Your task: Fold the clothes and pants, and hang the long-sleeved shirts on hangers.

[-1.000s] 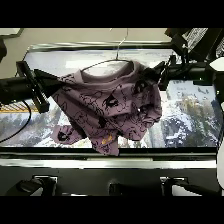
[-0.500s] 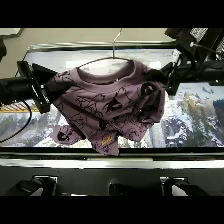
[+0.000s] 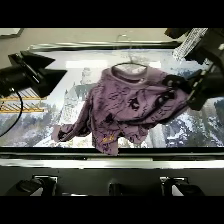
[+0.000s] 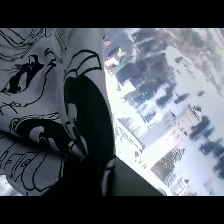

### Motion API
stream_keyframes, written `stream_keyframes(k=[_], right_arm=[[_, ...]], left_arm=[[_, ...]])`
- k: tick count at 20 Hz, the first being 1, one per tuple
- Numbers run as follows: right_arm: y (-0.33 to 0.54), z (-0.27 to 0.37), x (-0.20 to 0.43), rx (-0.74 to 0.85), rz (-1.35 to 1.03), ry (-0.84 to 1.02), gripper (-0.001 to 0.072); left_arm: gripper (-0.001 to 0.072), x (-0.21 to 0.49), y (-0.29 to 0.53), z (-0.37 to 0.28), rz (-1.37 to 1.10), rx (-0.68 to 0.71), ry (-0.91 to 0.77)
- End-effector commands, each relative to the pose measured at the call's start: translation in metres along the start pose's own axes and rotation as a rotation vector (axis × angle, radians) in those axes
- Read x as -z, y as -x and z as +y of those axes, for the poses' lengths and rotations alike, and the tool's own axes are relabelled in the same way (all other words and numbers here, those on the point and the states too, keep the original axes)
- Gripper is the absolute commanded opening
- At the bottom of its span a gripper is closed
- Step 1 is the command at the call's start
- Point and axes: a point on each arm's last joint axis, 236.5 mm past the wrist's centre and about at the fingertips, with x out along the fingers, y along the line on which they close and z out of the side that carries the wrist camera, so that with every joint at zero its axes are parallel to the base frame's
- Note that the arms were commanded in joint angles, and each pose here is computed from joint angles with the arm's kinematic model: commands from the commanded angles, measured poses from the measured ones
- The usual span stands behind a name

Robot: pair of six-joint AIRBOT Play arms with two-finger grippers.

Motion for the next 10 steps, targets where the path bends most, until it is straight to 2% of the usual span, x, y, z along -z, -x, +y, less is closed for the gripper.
stream_keyframes(k=[1,4,10], right_arm=[[0.039,-0.028,0.014,0.230,0.035,-0.227,0.0021],[0.086,-0.069,0.025,0.509,-0.025,-0.502,0.0021],[0.161,-0.110,0.072,0.905,0.011,-0.701,0.0022]], left_arm=[[0.0553,-0.012,-0.004,0.019,-0.060,-0.069,0.153],[0.0552,-0.008,-0.007,0.020,-0.051,-0.068,0.156],[0.0552,-0.006,-0.010,0.021,-0.046,-0.065,0.161]])
